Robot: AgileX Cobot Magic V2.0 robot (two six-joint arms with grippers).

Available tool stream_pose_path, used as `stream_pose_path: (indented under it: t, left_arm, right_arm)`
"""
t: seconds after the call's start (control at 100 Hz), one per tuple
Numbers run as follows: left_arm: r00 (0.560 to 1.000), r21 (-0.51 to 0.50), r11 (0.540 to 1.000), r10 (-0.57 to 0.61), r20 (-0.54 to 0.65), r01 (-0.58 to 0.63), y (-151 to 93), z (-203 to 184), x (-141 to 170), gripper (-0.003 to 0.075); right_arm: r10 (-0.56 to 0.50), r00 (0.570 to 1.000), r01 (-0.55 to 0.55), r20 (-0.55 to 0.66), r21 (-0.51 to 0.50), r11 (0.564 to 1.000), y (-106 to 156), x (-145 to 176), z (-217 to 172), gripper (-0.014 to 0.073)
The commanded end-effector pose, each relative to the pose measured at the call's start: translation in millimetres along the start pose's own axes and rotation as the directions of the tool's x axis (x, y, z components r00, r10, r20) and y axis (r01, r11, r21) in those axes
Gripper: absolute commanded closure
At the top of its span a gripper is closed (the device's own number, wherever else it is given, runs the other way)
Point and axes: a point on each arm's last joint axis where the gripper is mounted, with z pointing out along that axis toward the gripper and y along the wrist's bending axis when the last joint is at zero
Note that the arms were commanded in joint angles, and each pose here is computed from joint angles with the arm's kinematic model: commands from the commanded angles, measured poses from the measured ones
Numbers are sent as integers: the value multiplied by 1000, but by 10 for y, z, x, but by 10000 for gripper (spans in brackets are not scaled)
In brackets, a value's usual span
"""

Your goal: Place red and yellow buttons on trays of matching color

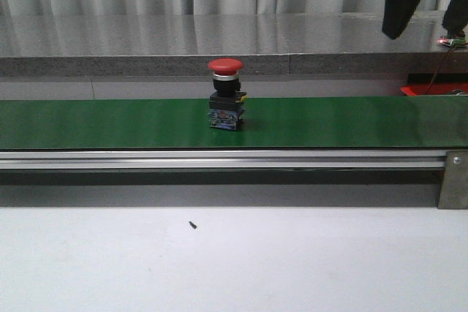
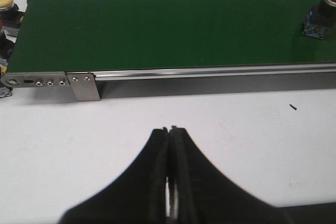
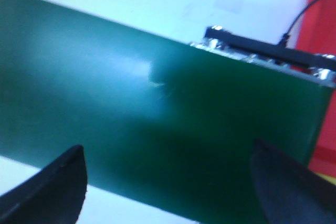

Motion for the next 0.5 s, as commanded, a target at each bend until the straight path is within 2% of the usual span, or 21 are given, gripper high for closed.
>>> stream_pose_path:
  t: [0.0, 0.21, 0.49]
  left_arm:
    - [997, 14, 1000, -4, 81, 3, -18, -47, -121, 740]
    - [997, 14, 1000, -4, 81, 3, -18, -47, -121, 740]
    - [997, 14, 1000, -4, 81, 3, -18, -47, -121, 740]
  right_arm:
    - [-89, 995, 90, 46, -15, 996, 190, 20, -245, -29]
    - [-273, 962, 273, 12, -65, 960, 575, 65, -218, -29]
    - [-338, 938, 344, 72, -114, 932, 878, 19, -131, -29]
